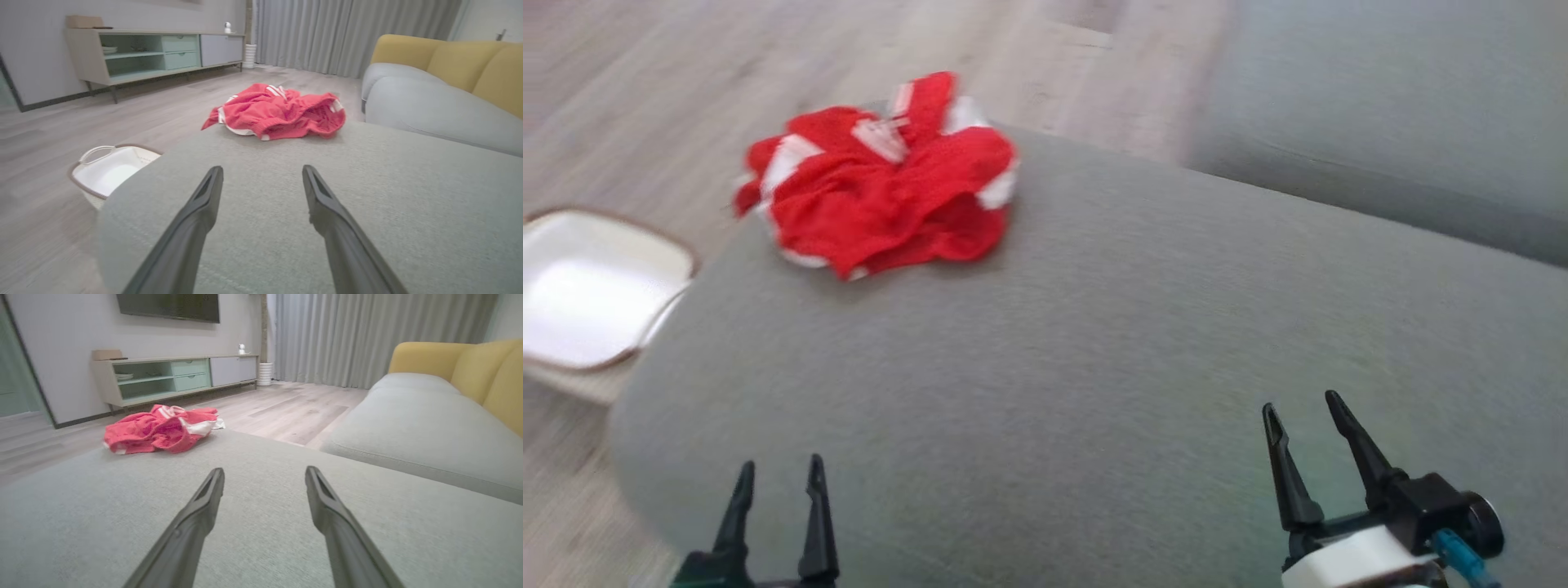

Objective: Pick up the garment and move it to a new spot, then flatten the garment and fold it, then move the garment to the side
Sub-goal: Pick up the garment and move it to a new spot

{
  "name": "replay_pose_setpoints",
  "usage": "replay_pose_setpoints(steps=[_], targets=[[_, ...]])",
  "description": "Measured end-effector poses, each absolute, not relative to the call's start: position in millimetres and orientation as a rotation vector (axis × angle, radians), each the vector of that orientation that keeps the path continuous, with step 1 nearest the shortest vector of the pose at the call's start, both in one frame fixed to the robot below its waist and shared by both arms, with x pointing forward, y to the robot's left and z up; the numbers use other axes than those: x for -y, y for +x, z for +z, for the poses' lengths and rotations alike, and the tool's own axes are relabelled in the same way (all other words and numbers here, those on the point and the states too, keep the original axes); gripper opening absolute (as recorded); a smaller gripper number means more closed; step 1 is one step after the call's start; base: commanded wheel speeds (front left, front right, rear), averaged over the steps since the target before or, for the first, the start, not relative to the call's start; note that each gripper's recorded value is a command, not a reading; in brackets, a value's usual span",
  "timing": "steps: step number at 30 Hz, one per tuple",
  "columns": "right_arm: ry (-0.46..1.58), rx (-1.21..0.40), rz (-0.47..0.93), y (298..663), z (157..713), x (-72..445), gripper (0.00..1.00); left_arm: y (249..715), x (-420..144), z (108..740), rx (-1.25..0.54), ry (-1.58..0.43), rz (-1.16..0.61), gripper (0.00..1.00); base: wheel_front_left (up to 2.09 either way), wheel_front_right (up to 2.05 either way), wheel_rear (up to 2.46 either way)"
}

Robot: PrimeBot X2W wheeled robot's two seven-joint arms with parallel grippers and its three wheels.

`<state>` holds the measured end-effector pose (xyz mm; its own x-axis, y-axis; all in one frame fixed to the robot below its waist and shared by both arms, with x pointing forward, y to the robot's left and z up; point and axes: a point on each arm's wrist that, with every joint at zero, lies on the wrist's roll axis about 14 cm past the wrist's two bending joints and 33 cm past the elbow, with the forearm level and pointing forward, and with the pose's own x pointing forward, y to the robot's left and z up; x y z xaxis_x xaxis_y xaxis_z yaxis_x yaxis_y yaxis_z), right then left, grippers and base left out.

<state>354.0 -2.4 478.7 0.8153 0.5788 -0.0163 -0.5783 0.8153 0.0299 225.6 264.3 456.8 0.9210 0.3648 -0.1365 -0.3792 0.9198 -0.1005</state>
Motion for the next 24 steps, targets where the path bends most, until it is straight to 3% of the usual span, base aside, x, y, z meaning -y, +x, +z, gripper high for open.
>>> replay_pose_setpoints(steps=[8,14,24], targets=[[0.023,-0.031,0.768,346,478,-44,1.0,183,-293,454,-0.115,-0.145,0.546,1.0,0.0,0.0,0.0],[0.024,-0.025,0.781,348,479,-50,1.0,176,-302,457,-0.102,-0.148,0.593,1.0,0.0,0.0,0.0],[0.018,0.03,0.775,353,494,-49,1.0,145,-372,502,-0.026,-0.007,0.742,1.0,0.0,0.0,0.0]])
